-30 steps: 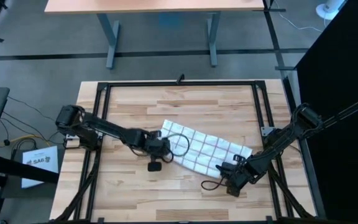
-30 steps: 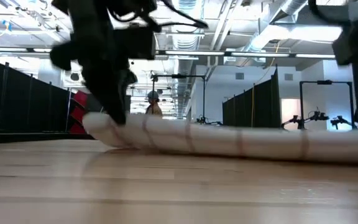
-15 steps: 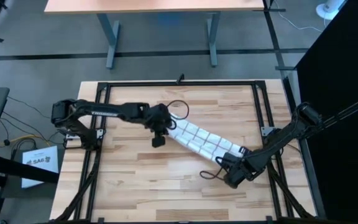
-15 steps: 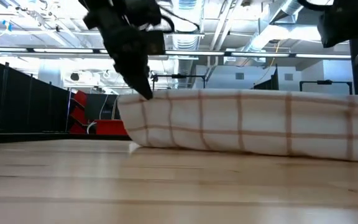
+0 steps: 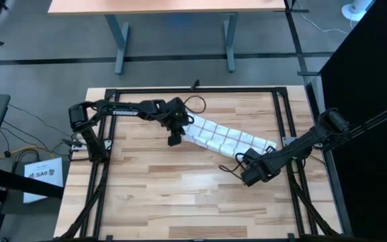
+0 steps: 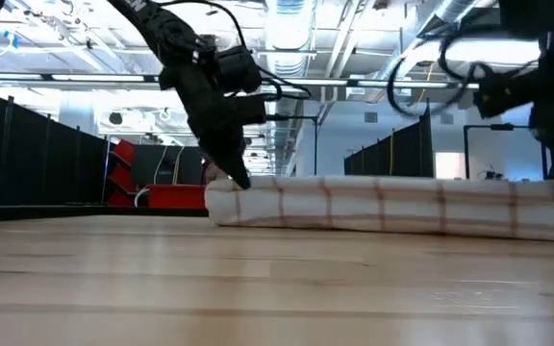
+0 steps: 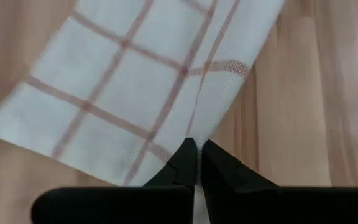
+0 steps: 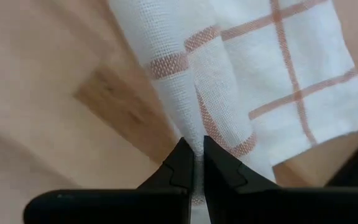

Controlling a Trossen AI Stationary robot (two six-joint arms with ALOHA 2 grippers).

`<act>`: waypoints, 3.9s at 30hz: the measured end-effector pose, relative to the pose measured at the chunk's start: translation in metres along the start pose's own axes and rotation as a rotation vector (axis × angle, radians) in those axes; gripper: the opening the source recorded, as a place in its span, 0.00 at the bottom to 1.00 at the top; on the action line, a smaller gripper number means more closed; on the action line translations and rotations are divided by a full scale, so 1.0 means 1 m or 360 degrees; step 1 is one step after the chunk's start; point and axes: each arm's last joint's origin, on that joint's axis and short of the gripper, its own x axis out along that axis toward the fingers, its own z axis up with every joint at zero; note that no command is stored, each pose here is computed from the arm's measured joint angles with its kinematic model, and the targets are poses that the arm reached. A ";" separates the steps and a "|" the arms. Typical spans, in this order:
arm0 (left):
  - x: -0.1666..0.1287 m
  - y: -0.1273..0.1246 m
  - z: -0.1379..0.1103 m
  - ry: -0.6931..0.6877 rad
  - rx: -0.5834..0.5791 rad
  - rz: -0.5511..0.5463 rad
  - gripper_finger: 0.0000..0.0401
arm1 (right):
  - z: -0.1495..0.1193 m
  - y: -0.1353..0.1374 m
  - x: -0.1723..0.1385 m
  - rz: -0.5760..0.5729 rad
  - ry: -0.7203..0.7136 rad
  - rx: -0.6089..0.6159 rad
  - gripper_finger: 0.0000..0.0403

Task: Roll towel
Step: Roll the white checkered towel

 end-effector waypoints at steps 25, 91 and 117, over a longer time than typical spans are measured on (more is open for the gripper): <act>0.016 0.067 0.008 0.0227 -0.0085 -0.0106 0.00 | 0.011 -0.097 0.020 0.0780 -0.0097 0.0416 0.02; -0.018 -0.088 0.063 -0.0090 0.0721 -0.0075 0.34 | 0.001 -0.058 -0.005 0.0672 -0.0213 -0.0248 0.52; 0.077 0.019 0.002 0.0226 0.0026 -0.0140 0.29 | 0.049 -0.073 0.032 0.0396 0.0005 0.0217 0.52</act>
